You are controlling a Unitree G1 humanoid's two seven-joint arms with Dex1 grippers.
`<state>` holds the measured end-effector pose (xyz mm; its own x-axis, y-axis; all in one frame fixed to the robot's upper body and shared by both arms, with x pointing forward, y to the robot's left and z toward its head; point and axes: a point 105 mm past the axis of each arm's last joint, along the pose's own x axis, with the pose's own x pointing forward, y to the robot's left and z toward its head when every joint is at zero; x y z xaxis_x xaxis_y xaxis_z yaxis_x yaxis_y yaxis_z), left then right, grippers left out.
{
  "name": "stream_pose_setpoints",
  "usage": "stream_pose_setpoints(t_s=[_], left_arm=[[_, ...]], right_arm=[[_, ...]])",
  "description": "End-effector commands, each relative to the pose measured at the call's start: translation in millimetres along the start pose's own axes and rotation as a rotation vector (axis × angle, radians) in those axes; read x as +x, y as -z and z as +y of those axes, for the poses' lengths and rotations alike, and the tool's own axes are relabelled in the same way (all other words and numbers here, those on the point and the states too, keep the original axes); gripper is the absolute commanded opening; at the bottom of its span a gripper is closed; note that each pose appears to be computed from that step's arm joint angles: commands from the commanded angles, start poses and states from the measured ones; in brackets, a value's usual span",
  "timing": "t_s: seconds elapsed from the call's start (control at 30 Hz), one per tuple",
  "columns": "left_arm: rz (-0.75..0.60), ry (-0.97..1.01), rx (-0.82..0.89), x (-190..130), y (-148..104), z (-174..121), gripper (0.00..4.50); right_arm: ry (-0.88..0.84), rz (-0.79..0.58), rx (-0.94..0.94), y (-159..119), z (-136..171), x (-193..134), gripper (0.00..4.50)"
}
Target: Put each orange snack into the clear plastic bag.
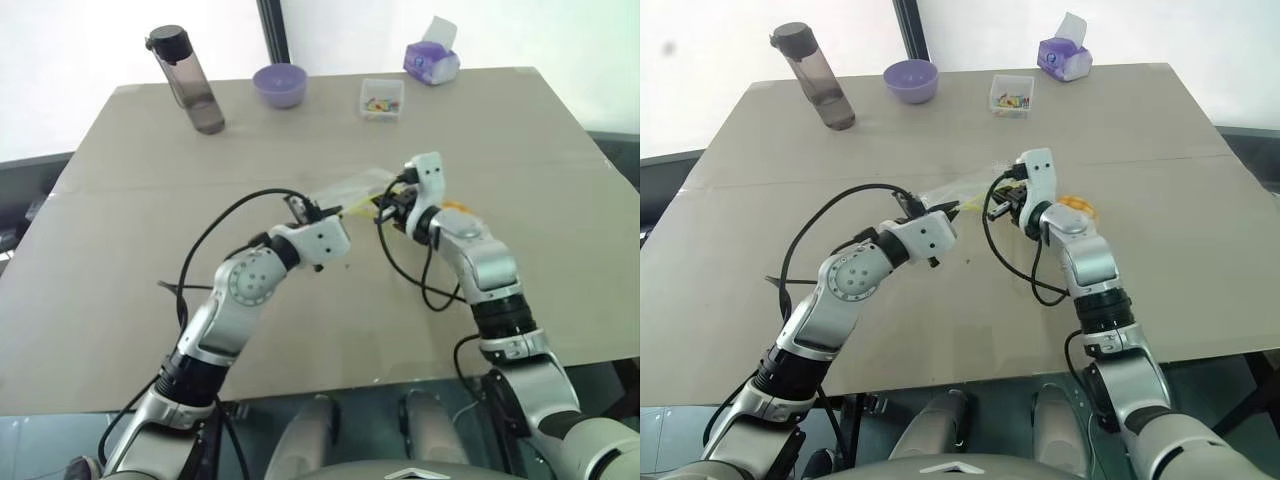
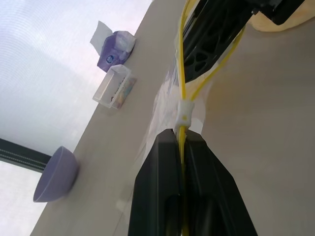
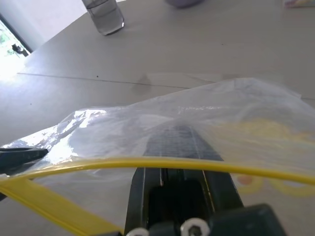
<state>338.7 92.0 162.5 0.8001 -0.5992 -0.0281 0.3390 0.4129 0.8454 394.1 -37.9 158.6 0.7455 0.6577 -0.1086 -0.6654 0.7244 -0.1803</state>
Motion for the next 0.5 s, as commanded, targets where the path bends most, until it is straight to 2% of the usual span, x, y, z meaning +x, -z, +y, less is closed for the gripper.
stream_pose_setpoints(t_s=[0.03,0.2,0.23,0.27,0.4,0.5], left_arm=[[-0.029,-0.045,0.012,-3,-9,11,0.0],[-0.013,-0.047,0.006,-5,-5,11,0.0],[-0.011,-0.046,0.004,-5,-4,11,0.0],[-0.01,-0.045,0.003,-5,-4,11,0.0],[-0.002,-0.052,-0.001,-3,-3,12,0.0],[0.005,-0.061,-0.011,-2,-2,13,0.0]], right_arm=[[-0.015,-0.071,-0.269,-16,4,2,1.41],[-0.029,-0.101,-0.469,-13,9,1,3.92],[-0.025,-0.1,-0.505,-13,9,0,4.28],[-0.023,-0.098,-0.538,-12,8,-1,4.46],[-0.008,-0.092,-0.715,-12,4,-5,4.46],[0.012,-0.1,-0.751,-14,0,-13,4.46]])
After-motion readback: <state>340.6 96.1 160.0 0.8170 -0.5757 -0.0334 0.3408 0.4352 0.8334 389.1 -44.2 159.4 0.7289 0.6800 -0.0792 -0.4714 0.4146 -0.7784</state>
